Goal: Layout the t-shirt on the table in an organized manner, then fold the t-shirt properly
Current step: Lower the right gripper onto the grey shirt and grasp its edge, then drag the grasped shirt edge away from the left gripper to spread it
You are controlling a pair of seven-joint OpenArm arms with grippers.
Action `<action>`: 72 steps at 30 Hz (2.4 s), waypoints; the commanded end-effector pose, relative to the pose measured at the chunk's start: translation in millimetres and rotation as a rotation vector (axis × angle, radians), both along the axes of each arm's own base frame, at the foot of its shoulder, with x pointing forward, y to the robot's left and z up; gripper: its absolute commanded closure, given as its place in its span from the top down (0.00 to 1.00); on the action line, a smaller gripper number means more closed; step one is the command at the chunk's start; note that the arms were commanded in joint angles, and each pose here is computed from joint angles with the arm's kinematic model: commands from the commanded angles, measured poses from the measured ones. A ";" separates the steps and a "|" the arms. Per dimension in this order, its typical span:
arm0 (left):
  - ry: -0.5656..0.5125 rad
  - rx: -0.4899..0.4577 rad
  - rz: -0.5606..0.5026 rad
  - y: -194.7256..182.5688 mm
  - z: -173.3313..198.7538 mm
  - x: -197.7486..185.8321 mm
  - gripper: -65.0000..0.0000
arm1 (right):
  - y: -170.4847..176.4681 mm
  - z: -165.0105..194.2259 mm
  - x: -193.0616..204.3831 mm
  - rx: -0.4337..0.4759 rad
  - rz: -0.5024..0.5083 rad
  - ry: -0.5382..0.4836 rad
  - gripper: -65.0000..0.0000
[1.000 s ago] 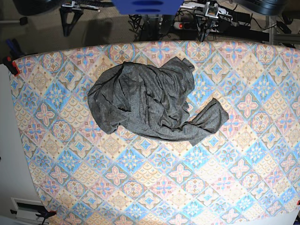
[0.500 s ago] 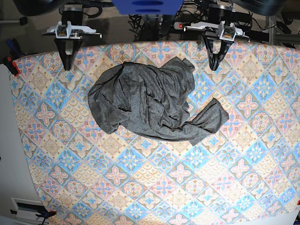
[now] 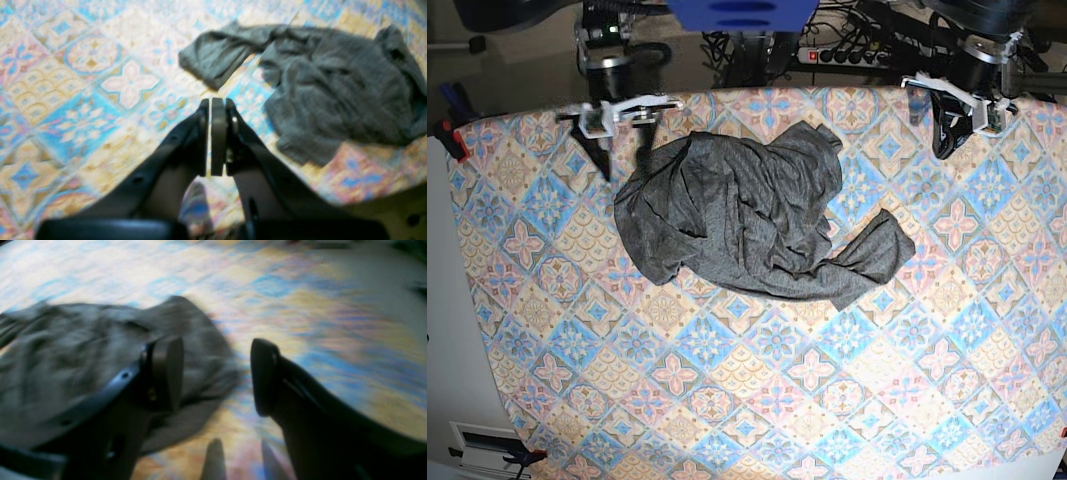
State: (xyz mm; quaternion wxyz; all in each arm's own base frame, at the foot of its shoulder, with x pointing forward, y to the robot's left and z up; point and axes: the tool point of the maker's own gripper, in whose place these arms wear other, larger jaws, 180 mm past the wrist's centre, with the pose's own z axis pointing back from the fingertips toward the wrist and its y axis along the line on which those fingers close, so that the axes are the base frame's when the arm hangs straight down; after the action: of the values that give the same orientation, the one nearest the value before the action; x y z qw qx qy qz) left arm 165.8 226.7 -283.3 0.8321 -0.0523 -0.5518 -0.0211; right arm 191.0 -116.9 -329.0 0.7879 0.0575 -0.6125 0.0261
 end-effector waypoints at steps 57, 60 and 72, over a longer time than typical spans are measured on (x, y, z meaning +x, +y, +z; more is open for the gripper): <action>0.219 0.088 0.030 23.5 -21.3 17.6 0.00 | 41.6 -77.0 21.9 0.048 0.203 0.164 0.40; 0.219 0.086 0.030 23.4 -21.3 17.6 0.00 | 35.3 -57.6 31.9 0.036 0.189 0.108 0.12; 0.214 0.050 0.062 19.5 -24.5 15.5 0.00 | -31.9 -42.0 42.8 -0.078 0.042 0.142 0.00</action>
State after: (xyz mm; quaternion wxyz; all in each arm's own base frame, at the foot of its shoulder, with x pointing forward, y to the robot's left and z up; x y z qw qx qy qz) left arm 177.2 246.2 -316.7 0.8948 -0.0188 -0.4460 0.0044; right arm 228.5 -141.8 -382.9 0.8416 0.0518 -0.5339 0.0633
